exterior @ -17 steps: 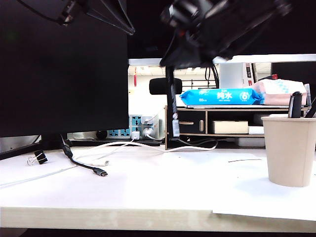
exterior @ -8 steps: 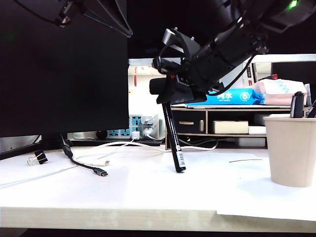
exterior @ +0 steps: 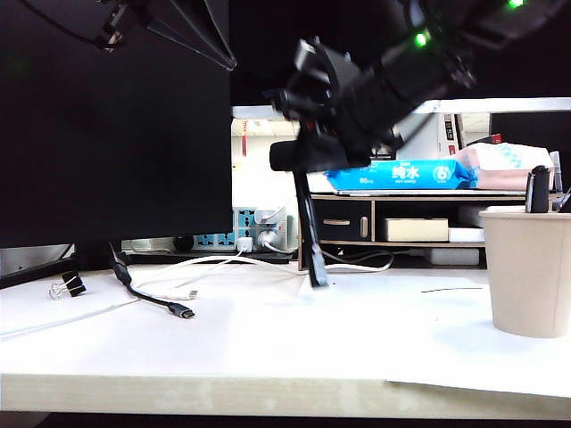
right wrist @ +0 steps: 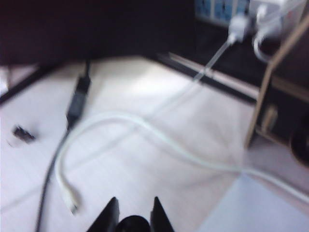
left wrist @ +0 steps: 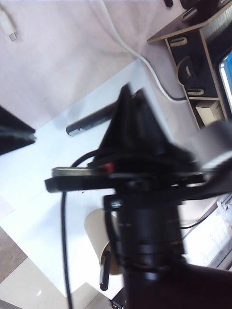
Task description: Pick up the marker from the paper cup and put it on the table.
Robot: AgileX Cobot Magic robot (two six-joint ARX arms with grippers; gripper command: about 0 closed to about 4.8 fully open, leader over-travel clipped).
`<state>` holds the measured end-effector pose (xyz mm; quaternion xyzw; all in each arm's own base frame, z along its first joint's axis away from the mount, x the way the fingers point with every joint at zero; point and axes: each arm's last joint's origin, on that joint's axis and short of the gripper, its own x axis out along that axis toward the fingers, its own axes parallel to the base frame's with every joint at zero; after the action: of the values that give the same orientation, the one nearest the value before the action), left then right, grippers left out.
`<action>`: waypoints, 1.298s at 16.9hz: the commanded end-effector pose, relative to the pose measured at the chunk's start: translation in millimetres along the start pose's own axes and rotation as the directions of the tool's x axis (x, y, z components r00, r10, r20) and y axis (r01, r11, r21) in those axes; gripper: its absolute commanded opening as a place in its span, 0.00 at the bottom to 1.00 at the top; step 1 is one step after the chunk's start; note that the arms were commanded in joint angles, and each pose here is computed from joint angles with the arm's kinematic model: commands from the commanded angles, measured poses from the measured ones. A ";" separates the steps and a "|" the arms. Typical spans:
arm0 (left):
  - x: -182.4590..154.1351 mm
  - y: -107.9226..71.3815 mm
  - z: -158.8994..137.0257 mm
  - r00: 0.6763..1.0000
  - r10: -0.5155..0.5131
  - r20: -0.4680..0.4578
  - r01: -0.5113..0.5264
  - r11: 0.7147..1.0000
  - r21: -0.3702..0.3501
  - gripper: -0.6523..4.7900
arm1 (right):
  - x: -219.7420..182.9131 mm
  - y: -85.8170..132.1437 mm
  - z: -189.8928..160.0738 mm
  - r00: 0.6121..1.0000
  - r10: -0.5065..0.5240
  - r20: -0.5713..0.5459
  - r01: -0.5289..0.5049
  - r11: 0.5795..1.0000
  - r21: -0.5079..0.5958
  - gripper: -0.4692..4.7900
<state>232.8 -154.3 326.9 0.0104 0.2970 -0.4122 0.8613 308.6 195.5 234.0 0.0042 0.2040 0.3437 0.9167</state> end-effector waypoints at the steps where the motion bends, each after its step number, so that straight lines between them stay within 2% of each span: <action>1: -2.1 -1.5 1.4 1.000 -0.002 0.009 0.002 1.000 0.010 0.11 | -2.0 4.0 18.1 0.997 0.071 -0.028 -0.071 0.997 0.029 0.19; 4: -2.1 -1.5 1.4 1.000 -0.002 0.010 0.002 1.000 0.013 0.11 | -4.3 1.4 22.8 0.984 0.165 -0.062 -0.156 0.978 0.139 0.19; 9: -2.1 -1.9 1.3 1.000 -0.011 0.009 0.011 1.000 0.012 0.11 | -9.9 -24.7 23.2 0.982 0.180 -0.059 -0.156 0.945 0.287 0.19; 10: -2.1 -2.2 1.3 1.000 -0.021 0.008 0.021 1.000 0.012 0.11 | -10.3 -37.0 22.0 0.984 0.172 -0.055 -0.145 0.933 0.330 0.19; 13: -2.2 -3.1 1.4 0.998 -0.055 0.008 0.055 0.998 0.013 0.11 | -5.0 -58.4 11.8 0.975 0.210 -0.070 -0.160 0.886 0.435 0.19; 15: -2.1 -3.4 1.3 0.998 -0.056 0.007 0.056 0.998 0.013 0.11 | 5.4 -69.1 -1.7 0.960 0.263 -0.093 -0.181 0.843 0.507 0.19; 16: -2.1 -3.3 1.3 0.998 -0.056 0.007 0.055 0.998 0.012 0.11 | 12.4 -71.9 -7.9 0.945 0.316 -0.090 -0.218 0.808 0.548 0.19; 22: -2.1 -3.4 1.1 0.998 -0.056 0.005 0.056 0.998 0.009 0.11 | 28.6 -87.8 -17.9 0.964 0.256 -0.067 -0.174 0.804 0.569 0.20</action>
<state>231.2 -154.9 327.3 0.0054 0.2986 -0.4322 0.8509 374.2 144.8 191.8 0.2681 0.3670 0.3695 0.8105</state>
